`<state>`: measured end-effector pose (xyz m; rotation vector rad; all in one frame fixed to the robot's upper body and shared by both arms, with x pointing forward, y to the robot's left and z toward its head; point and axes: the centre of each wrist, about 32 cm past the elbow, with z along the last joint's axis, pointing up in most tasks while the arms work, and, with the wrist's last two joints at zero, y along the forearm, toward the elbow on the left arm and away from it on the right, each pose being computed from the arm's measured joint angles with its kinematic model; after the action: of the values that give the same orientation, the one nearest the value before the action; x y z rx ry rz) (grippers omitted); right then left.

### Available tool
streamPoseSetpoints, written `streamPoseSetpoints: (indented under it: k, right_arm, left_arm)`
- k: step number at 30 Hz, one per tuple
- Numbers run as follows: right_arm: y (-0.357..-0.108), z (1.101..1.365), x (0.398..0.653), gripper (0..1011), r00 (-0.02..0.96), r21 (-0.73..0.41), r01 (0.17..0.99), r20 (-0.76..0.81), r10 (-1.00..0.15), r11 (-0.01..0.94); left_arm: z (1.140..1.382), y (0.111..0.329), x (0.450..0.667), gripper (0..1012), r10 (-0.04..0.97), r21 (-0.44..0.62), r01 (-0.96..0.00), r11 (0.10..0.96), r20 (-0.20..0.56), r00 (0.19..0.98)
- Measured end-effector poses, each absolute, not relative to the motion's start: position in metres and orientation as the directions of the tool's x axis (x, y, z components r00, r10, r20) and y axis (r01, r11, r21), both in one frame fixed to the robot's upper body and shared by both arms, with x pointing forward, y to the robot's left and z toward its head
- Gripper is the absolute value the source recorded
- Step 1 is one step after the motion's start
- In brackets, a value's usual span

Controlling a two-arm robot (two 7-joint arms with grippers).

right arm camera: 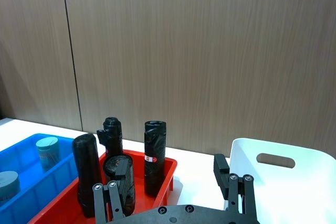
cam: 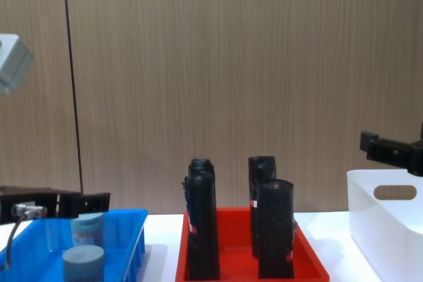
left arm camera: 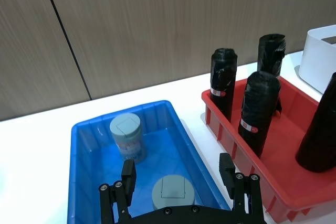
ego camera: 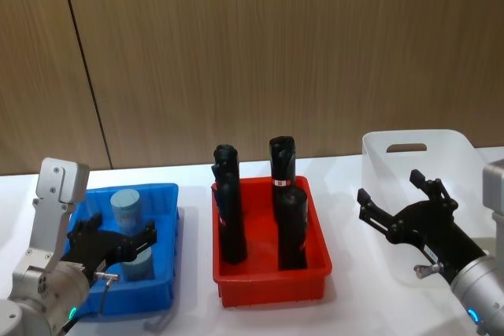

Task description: Pick the cotton swabs from the blue box and place them into the white box.

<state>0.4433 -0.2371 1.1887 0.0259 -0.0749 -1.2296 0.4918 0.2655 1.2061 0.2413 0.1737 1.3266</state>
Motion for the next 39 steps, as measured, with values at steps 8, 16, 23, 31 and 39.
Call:
streamPoseSetpoints:
  k: [8, 16, 23, 31, 39]
  right_arm:
    - [-0.237, 1.189, 0.443, 1002, 0.333, 0.060, 0.940, 0.043, -0.942, 0.335]
    - [-0.237, 1.189, 0.443, 1002, 0.333, 0.060, 0.940, 0.043, -0.942, 0.335]
    - [-0.237, 1.189, 0.443, 1002, 0.333, 0.060, 0.940, 0.043, -0.942, 0.335]
    - [-0.237, 1.189, 0.443, 1002, 0.333, 0.060, 0.940, 0.043, -0.942, 0.335]
    - [-0.237, 1.189, 0.443, 1002, 0.333, 0.060, 0.940, 0.043, -0.942, 0.335]
  left_arm:
    - [1.200, 0.267, 0.500, 1004, 0.973, 0.312, -0.923, 0.225, -0.028, 0.228]
    - [1.194, 0.269, 0.510, 1004, 0.974, 0.349, -0.909, 0.226, -0.063, 0.218]
    - [1.191, 0.273, 0.519, 1004, 0.974, 0.378, -0.897, 0.228, -0.082, 0.212]
    - [1.189, 0.276, 0.529, 1004, 0.972, 0.407, -0.882, 0.236, -0.100, 0.214]
    - [1.189, 0.278, 0.536, 1004, 0.968, 0.435, -0.865, 0.251, -0.116, 0.223]
